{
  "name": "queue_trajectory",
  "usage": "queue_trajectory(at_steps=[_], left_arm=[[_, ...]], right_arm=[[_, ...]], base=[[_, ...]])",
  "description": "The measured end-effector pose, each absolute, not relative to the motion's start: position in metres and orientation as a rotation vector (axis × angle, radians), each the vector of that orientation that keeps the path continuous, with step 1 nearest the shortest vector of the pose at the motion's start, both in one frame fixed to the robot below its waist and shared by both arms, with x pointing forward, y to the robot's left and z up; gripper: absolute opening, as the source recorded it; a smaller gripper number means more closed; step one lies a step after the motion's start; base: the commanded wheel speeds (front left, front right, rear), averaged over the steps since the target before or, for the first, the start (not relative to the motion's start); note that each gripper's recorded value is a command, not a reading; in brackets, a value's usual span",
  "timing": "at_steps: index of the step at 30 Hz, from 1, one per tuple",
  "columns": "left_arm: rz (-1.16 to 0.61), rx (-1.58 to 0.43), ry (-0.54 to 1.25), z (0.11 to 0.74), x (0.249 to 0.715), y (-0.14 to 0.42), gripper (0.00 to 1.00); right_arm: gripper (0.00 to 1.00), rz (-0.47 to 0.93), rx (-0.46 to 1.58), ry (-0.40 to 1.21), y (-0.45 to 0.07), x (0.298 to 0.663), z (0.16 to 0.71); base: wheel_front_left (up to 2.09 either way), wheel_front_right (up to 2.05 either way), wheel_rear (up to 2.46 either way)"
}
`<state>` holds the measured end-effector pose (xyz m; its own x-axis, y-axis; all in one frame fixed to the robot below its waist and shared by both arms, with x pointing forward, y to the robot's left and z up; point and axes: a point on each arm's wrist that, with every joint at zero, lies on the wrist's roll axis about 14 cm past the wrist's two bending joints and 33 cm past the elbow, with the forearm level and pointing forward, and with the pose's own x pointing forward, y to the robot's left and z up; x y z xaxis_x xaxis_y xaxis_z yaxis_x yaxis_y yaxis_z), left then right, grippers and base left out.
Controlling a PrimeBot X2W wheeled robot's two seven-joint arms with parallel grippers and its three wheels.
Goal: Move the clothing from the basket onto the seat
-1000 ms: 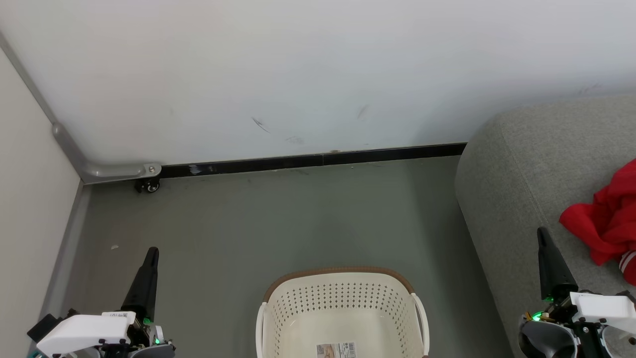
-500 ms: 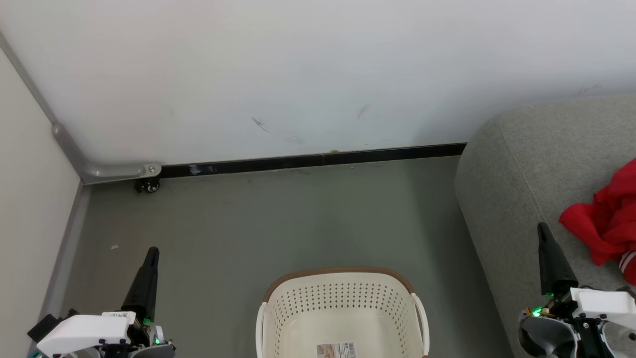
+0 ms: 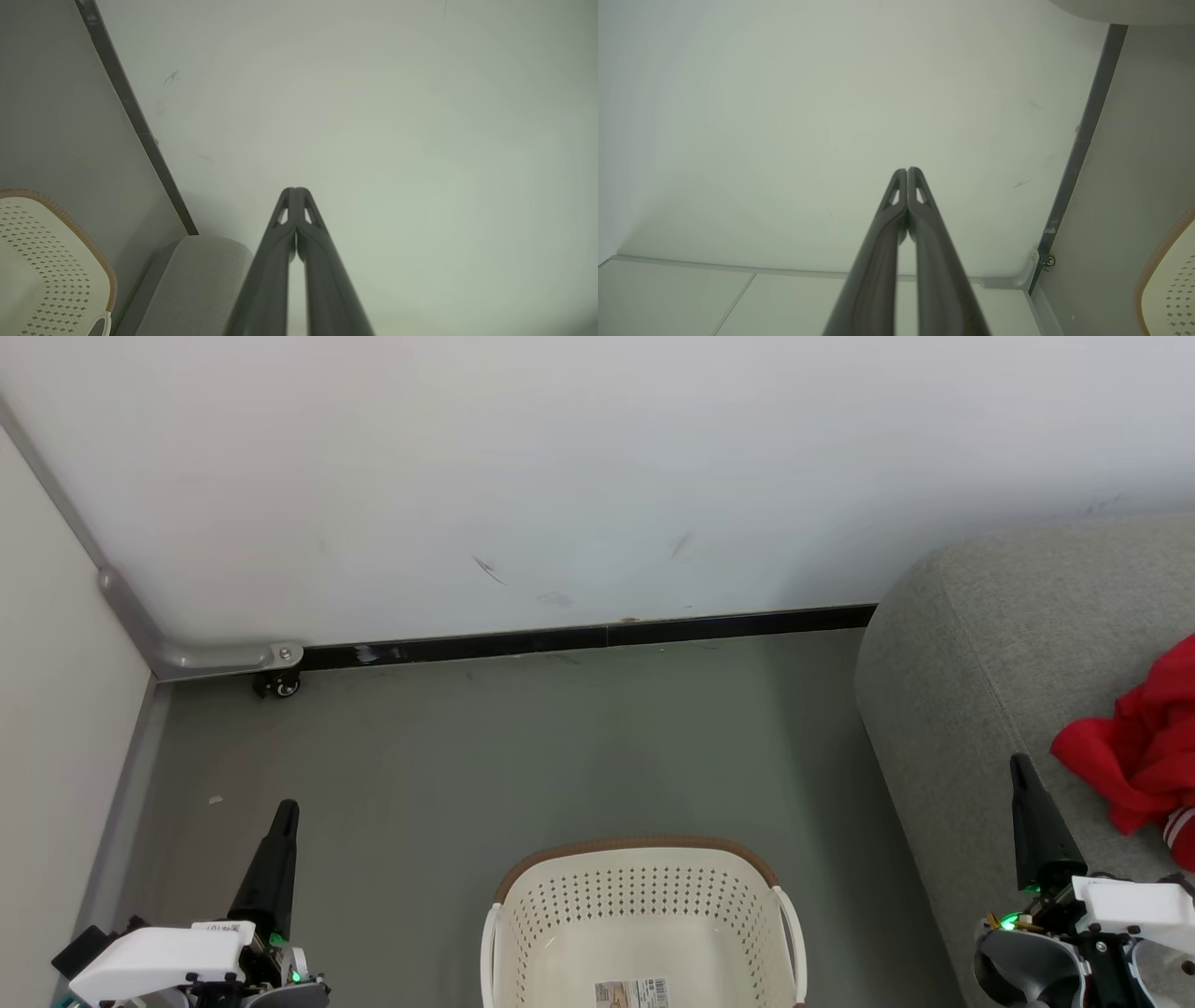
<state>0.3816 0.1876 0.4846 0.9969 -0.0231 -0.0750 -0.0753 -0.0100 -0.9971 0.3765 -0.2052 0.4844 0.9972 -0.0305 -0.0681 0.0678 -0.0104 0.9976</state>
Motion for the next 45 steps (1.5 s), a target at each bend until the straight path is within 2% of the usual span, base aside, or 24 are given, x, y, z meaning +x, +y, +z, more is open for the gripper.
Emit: queue_trajectory(at_steps=[45], left_arm=[[0.044,-1.581,0.080,0.4833,0.3812,0.1876,0.00]], right_arm=[[0.00,-0.080,1.580,0.027,-0.2062,0.3763,0.4842]], base=[[0.00,0.00,0.00]])
